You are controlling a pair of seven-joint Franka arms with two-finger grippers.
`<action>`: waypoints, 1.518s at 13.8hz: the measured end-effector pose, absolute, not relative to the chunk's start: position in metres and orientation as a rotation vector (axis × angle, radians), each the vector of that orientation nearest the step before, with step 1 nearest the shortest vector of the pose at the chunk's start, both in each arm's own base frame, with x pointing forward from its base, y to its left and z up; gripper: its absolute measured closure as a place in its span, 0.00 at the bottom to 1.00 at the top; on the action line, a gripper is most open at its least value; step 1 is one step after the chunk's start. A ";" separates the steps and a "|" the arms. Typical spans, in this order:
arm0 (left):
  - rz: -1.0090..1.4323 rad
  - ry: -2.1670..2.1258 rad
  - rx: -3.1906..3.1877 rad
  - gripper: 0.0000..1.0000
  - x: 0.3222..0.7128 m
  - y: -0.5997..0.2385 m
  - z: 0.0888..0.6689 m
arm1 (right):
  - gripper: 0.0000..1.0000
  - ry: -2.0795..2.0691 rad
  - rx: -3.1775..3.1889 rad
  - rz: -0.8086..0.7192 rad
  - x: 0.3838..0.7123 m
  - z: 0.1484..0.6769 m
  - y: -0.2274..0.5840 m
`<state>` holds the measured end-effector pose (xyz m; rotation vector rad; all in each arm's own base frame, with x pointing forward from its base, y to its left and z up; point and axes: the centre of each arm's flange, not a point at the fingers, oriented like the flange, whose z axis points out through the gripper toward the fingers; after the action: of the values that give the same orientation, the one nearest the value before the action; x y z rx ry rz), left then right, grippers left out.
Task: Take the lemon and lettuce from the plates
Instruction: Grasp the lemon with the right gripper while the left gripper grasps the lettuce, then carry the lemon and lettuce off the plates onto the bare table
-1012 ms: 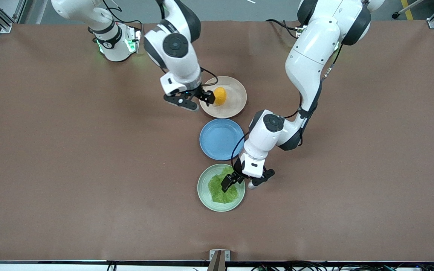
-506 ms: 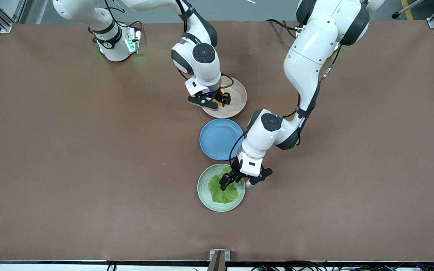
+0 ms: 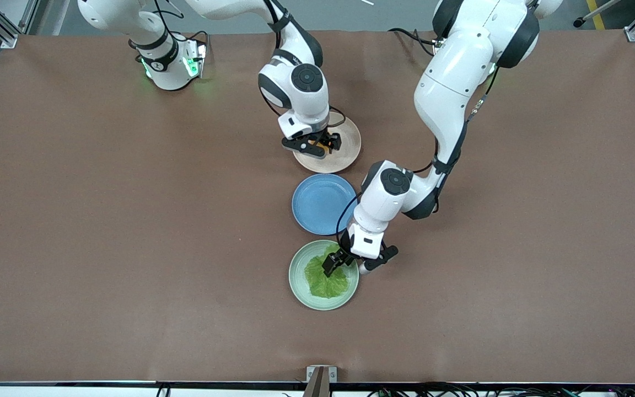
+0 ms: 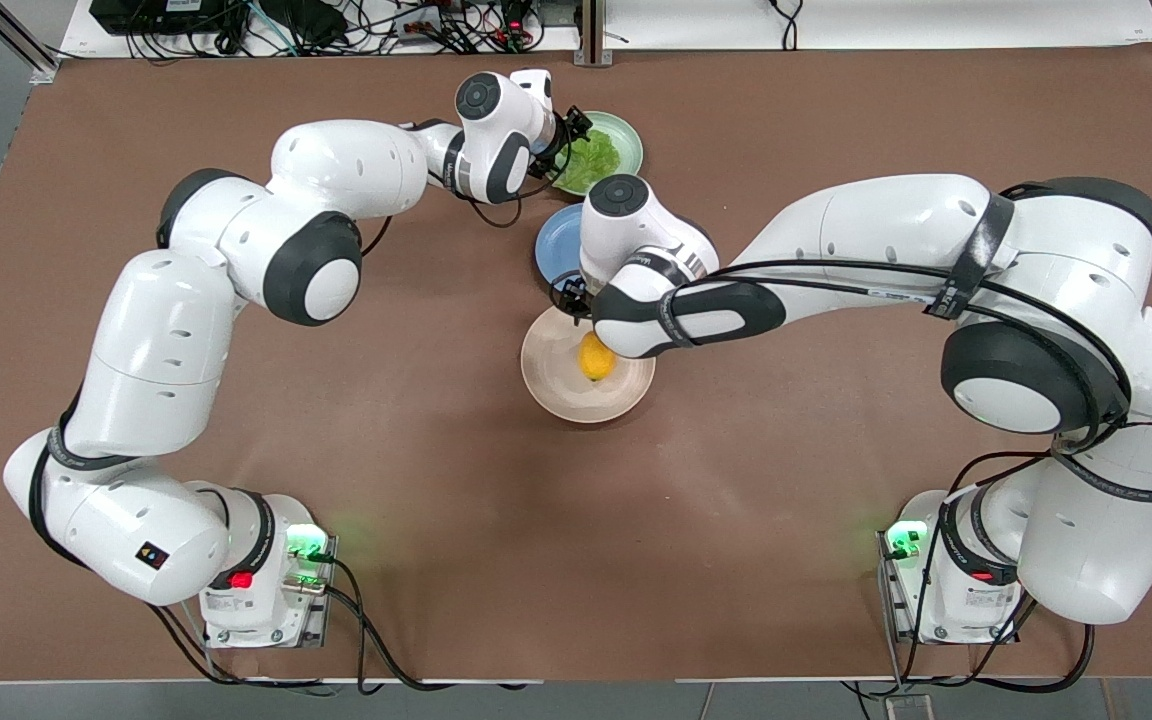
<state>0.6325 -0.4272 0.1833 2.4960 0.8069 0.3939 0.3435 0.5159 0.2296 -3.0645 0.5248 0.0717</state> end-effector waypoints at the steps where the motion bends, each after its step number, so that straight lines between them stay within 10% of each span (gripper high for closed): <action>1: 0.394 0.807 2.496 0.34 0.633 -0.427 0.183 | 0.00 0.525 -3.067 0.074 0.341 0.228 0.518; 9: 0.409 0.801 2.478 0.98 0.637 -0.430 0.194 | 0.00 0.541 -3.053 0.060 0.327 0.199 0.527; 15: 0.411 0.790 2.466 0.98 0.644 -0.432 0.251 | 0.00 0.549 -3.055 0.061 0.318 0.197 0.533; 21: 0.176 0.733 2.716 0.98 0.638 -0.380 0.348 | 0.33 0.551 -3.080 0.077 0.316 0.197 0.533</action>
<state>0.6383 -0.3795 0.3479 2.7156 0.7330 0.1757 0.3156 0.5326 0.1967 -3.0804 0.5505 0.0768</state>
